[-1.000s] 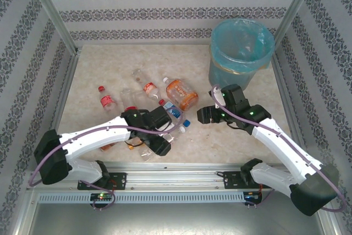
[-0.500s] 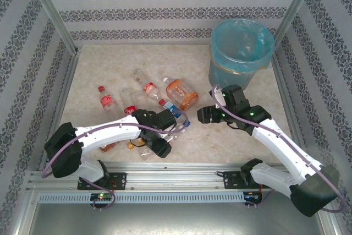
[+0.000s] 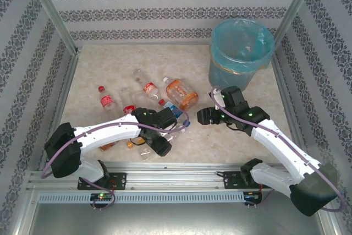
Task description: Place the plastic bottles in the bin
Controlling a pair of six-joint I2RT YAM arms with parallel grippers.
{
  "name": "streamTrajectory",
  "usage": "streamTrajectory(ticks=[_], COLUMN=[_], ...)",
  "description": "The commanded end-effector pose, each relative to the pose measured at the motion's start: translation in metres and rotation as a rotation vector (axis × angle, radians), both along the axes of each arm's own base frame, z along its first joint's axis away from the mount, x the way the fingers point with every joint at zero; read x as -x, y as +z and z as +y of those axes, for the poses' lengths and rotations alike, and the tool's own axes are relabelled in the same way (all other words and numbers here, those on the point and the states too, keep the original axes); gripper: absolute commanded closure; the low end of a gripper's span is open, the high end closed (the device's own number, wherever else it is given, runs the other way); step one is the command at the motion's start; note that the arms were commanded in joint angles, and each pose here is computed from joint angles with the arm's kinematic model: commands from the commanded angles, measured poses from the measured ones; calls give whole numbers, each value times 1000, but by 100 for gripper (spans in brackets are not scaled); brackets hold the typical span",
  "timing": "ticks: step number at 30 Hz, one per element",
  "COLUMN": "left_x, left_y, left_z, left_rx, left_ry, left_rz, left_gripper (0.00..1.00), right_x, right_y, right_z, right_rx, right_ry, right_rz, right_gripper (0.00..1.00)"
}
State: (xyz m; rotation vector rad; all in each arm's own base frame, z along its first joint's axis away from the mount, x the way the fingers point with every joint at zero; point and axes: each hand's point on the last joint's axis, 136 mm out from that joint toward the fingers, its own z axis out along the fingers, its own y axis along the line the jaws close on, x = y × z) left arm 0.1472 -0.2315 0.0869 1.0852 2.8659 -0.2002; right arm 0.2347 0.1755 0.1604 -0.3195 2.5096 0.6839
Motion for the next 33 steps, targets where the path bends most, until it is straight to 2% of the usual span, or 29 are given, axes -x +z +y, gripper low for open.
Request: streamTrajectory(ticks=[1, 13, 23, 33], left_x=[5, 2, 4, 2], left_y=[-2, -26, -43, -47], left_z=[6, 12, 11, 11], left_rx=[-39, -104, -134, -133], left_ry=[-32, -15, -13, -14], left_rz=[13, 44, 79, 74], left_gripper=[25, 23, 33, 47], right_x=[-1, -4, -2, -3], right_y=[-3, 2, -1, 3], right_z=[3, 11, 11, 7], right_rx=[-14, -23, -17, -5], right_ry=[-3, 12, 9, 1], right_rz=[12, 13, 18, -1], right_gripper=[25, 25, 25, 23])
